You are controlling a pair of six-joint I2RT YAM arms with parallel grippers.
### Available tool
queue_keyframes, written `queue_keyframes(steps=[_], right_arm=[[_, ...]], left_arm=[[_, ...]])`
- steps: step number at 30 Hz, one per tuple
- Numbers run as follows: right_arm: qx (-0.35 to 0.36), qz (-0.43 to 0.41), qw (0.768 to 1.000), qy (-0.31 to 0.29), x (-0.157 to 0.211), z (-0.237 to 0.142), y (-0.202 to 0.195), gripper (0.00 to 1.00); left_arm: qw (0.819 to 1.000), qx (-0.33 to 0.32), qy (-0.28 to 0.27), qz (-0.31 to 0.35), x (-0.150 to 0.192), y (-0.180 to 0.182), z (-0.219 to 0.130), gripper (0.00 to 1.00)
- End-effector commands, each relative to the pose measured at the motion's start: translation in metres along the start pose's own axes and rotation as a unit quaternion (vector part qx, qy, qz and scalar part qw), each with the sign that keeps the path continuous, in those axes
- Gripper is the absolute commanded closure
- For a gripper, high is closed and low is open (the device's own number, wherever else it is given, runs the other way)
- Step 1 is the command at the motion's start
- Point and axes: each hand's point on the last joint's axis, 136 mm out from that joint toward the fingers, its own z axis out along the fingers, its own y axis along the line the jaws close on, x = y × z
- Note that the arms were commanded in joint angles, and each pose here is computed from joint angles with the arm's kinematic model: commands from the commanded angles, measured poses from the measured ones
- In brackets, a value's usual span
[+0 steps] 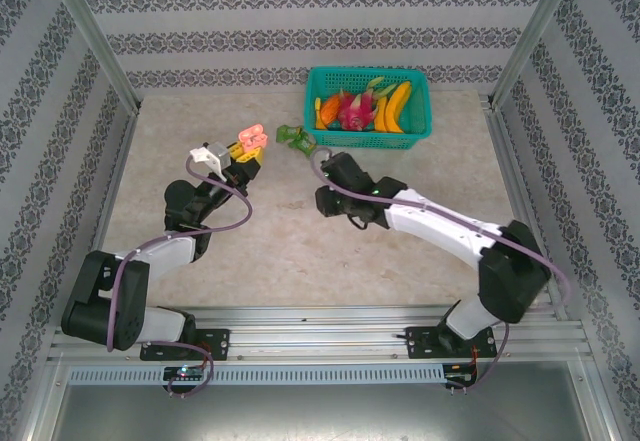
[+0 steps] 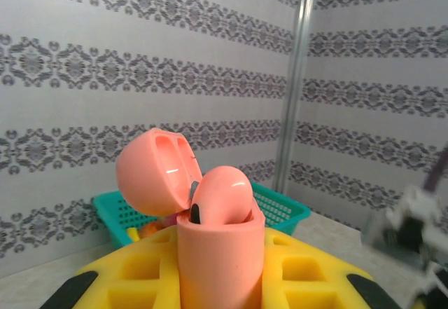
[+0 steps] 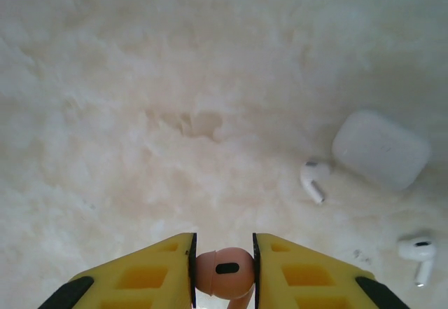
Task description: Insert the wireless bluetooth earbuds into the charging case
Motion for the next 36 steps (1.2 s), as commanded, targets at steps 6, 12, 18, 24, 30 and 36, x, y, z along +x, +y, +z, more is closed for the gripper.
queue_keyframes(steps=[6, 12, 18, 24, 30, 36], right_arm=[[-0.078, -0.008, 0.98, -0.185, -0.095, -0.088, 0.012, 0.73], [-0.132, -0.031, 0.949, -0.285, -0.138, -0.139, 0.032, 0.72], [-0.172, -0.034, 0.926, -0.333, -0.157, -0.157, 0.046, 0.72], [-0.206, -0.008, 0.913, -0.351, -0.165, -0.153, 0.049, 0.72], [-0.222, 0.006, 0.906, -0.36, -0.168, -0.143, 0.051, 0.72], [-0.238, 0.009, 0.9, -0.364, -0.17, -0.136, 0.055, 0.72]], left_arm=[[0.993, 0.111, 0.031, -0.013, 0.007, -0.052, 0.01, 1.0], [0.987, 0.156, 0.043, -0.012, 0.015, -0.077, 0.026, 1.0], [0.985, 0.166, 0.035, -0.018, 0.016, -0.085, 0.042, 1.0], [0.991, 0.131, 0.014, -0.021, 0.016, -0.077, 0.054, 1.0], [0.995, 0.093, -0.014, -0.021, 0.011, -0.071, 0.061, 1.0], [0.996, 0.084, -0.037, -0.024, 0.003, -0.073, 0.07, 1.0]])
